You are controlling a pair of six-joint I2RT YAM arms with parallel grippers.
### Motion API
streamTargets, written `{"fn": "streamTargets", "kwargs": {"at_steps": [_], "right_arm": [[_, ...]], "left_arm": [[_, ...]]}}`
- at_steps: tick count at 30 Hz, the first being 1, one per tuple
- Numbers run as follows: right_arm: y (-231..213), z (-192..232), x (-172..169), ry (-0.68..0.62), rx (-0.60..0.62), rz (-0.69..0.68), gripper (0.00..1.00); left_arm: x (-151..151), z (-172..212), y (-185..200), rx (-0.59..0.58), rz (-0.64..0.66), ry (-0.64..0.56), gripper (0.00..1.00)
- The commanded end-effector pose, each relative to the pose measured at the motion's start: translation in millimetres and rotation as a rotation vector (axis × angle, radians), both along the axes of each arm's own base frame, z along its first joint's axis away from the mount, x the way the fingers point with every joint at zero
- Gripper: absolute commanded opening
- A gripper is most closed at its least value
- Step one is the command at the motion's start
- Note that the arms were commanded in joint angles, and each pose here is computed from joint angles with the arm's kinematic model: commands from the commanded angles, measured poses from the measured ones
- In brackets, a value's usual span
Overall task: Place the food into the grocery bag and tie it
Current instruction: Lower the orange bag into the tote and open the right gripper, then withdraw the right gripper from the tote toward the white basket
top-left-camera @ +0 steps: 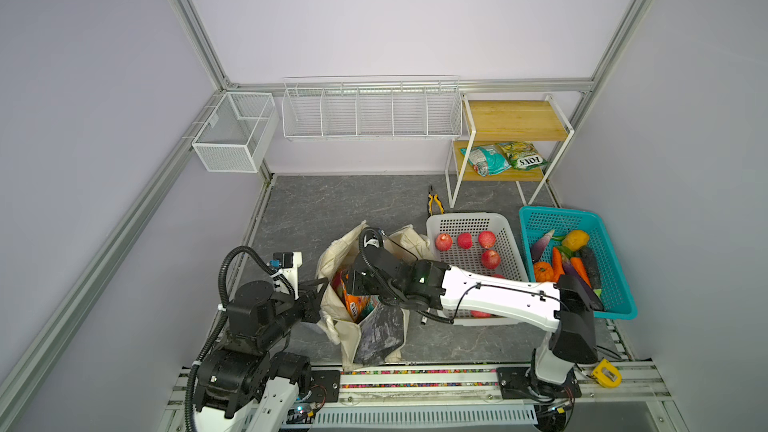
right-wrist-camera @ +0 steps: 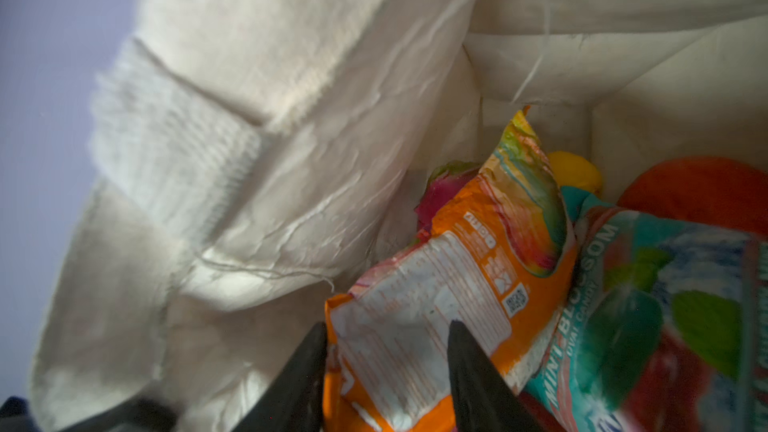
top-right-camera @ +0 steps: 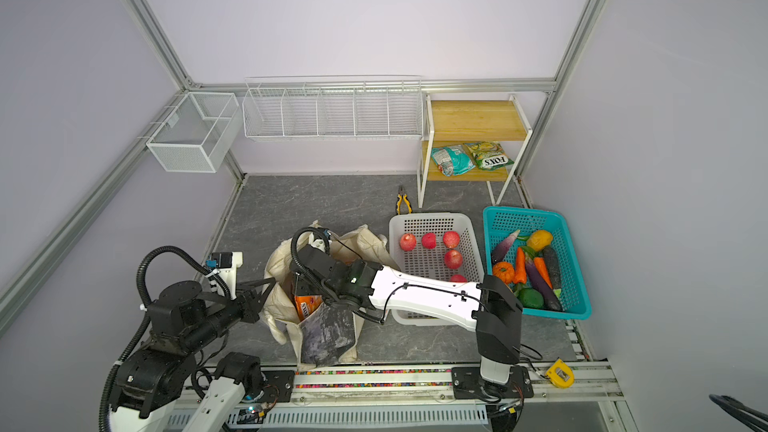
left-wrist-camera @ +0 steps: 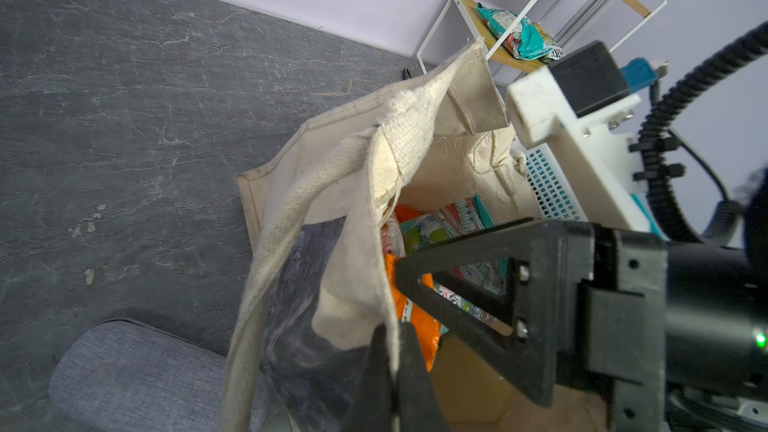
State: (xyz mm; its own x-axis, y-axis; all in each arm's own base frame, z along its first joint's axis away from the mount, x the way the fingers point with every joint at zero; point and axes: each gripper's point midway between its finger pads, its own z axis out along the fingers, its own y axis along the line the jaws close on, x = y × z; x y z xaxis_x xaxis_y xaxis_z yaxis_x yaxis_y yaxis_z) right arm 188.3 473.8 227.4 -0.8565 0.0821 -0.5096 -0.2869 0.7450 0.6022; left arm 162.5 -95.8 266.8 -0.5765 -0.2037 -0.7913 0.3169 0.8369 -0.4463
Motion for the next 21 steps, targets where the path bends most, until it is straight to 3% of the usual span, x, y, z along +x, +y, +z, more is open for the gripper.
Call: {"fn": "streamTargets", "kwargs": {"at_steps": [1, 7, 13, 17, 21], "right_arm": [[-18.6, 26.0, 3.3, -0.055, 0.006, -0.022, 0.56], [-34.4, 57.6, 0.1, -0.141, 0.009, -0.011, 0.69], [-63.2, 88.0, -9.5, -0.232, -0.022, 0.01, 0.73], [-113.4, 94.5, -8.6, -0.287, -0.076, -0.06, 0.74], [-189.3, 85.1, -1.1, -0.33, -0.175, -0.215, 0.78]], "left_arm": [[-1.0, 8.8, 0.7, -0.009, 0.004, -0.036, 0.0], [-0.1, 8.0, 1.1, -0.008, 0.008, -0.03, 0.0], [2.0, 6.0, 2.3, -0.004, 0.019, -0.018, 0.0], [4.6, 3.4, 2.8, 0.003, 0.026, 0.0, 0.0], [6.3, 1.7, 4.7, 0.006, 0.042, 0.011, 0.0]]}}
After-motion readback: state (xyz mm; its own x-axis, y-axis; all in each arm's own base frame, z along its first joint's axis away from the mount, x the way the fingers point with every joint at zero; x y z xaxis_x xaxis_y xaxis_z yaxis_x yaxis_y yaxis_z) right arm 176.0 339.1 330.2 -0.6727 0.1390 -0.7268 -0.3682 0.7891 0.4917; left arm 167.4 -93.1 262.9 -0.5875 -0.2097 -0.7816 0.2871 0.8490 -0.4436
